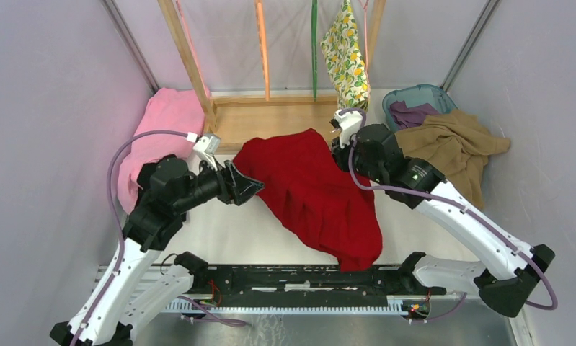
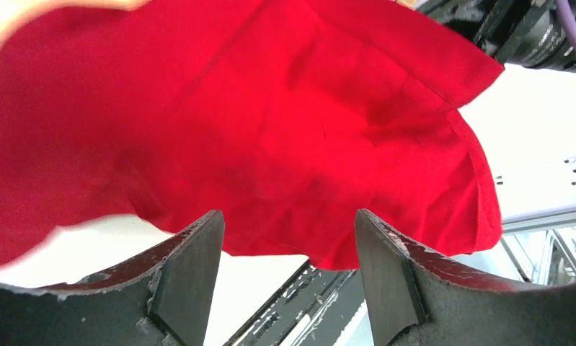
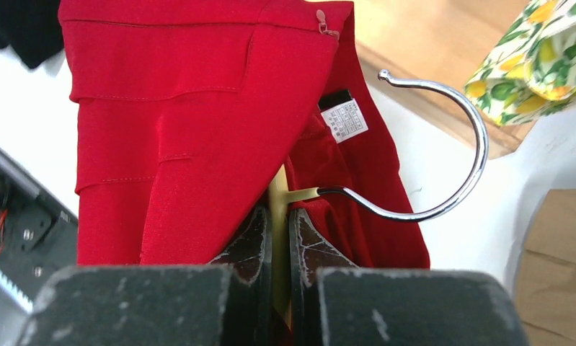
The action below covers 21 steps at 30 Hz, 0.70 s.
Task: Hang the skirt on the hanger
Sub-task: Adjust the skirt on the hanger.
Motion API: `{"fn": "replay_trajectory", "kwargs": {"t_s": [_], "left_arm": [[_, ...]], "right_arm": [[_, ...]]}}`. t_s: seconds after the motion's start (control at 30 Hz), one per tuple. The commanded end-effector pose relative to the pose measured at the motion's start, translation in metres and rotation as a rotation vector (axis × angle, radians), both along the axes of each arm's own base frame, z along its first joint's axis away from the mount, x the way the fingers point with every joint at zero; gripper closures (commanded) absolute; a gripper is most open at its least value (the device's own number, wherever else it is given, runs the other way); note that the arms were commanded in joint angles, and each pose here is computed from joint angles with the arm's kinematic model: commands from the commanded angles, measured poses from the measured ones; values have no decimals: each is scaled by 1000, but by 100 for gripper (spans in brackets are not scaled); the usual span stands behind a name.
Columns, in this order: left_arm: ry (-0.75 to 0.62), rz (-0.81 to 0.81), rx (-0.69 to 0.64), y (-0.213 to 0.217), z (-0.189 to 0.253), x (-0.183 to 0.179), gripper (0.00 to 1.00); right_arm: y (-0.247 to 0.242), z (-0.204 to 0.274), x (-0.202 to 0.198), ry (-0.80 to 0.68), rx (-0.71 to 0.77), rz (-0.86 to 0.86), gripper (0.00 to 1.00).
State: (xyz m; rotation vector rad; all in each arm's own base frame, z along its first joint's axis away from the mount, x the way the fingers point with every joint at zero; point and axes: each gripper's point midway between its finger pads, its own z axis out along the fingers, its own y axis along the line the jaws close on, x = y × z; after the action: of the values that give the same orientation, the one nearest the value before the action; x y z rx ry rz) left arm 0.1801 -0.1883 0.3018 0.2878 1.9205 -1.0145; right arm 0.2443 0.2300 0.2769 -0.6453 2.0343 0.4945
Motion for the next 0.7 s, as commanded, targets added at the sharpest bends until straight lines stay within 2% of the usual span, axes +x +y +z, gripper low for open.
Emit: {"fn": "replay_trajectory", "kwargs": {"t_s": [0.0, 0.33, 0.67], "left_arm": [[-8, 17, -75, -7, 13, 0, 27], [142, 18, 52, -35, -58, -13, 28], [226, -12, 35, -45, -96, -56, 30]], "right_arm": [[10, 74, 46, -186, 265, -239, 99], [38, 40, 87, -163, 327, -439, 99], [53, 16, 115, -134, 310, -530, 99]]}}
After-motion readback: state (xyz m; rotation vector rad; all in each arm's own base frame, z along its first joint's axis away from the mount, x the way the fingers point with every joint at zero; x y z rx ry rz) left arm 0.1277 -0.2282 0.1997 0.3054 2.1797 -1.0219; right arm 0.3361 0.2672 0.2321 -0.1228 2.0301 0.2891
